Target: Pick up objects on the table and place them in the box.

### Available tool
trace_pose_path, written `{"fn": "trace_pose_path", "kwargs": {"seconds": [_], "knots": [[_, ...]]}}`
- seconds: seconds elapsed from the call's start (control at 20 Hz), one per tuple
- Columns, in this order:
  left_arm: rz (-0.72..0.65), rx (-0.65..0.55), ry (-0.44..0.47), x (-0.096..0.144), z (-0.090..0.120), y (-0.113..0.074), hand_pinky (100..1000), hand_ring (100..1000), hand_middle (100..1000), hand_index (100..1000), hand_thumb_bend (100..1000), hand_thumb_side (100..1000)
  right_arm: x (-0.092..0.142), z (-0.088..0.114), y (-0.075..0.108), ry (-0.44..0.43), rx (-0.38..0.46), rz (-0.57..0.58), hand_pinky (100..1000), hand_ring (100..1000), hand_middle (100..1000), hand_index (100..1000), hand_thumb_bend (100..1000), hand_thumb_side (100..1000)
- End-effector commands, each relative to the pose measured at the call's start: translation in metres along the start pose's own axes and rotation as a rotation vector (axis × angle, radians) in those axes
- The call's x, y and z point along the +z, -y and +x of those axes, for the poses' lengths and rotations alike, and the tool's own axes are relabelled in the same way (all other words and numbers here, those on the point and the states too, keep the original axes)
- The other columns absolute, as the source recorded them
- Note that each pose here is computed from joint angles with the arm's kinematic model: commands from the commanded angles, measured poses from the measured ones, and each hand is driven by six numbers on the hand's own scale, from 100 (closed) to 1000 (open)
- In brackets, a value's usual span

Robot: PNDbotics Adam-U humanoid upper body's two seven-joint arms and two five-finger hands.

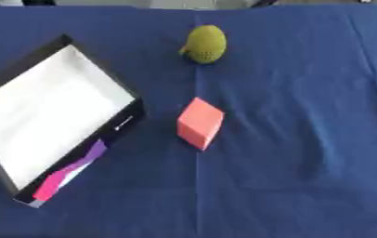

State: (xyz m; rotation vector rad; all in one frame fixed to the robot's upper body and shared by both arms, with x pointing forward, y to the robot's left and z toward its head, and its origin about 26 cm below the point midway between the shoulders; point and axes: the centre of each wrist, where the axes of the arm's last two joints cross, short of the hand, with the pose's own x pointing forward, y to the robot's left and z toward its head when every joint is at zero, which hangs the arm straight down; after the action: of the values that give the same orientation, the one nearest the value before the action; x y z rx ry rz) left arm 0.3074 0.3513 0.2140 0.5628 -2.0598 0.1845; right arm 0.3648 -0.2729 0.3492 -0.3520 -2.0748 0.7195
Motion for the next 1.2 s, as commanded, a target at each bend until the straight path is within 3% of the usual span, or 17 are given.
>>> {"fn": "trace_pose_path", "kwargs": {"seconds": [0.05, 0.35, 0.6, 0.9, 1.2], "knots": [[0.001, -0.013, 0.035, -0.004, 0.009, -0.004, 792, 805, 789, 885, 781, 630, 0.0, 0.035, 0.005, 0.137, 0.197, 0.143, 862, 834, 850, 902, 100, 665], [0.006, -0.022, 0.028, -0.004, 0.007, -0.007, 792, 805, 788, 885, 778, 630, -0.007, 0.09, -0.011, 0.347, 0.534, 0.532, 893, 862, 860, 898, 100, 617], [0.006, -0.035, 0.026, -0.004, 0.007, -0.01, 791, 804, 787, 882, 775, 630, -0.007, 0.123, -0.032, 0.44, 0.741, 0.736, 910, 879, 866, 891, 100, 620], [0.006, -0.049, 0.017, -0.004, 0.005, -0.013, 792, 804, 787, 884, 773, 631, -0.007, 0.138, -0.066, 0.533, 0.813, 0.856, 914, 881, 869, 891, 100, 687], [0.007, -0.07, 0.008, -0.003, 0.002, -0.018, 793, 805, 787, 885, 772, 631, -0.012, 0.141, -0.093, 0.591, 0.818, 0.896, 919, 896, 886, 904, 100, 658]]}}
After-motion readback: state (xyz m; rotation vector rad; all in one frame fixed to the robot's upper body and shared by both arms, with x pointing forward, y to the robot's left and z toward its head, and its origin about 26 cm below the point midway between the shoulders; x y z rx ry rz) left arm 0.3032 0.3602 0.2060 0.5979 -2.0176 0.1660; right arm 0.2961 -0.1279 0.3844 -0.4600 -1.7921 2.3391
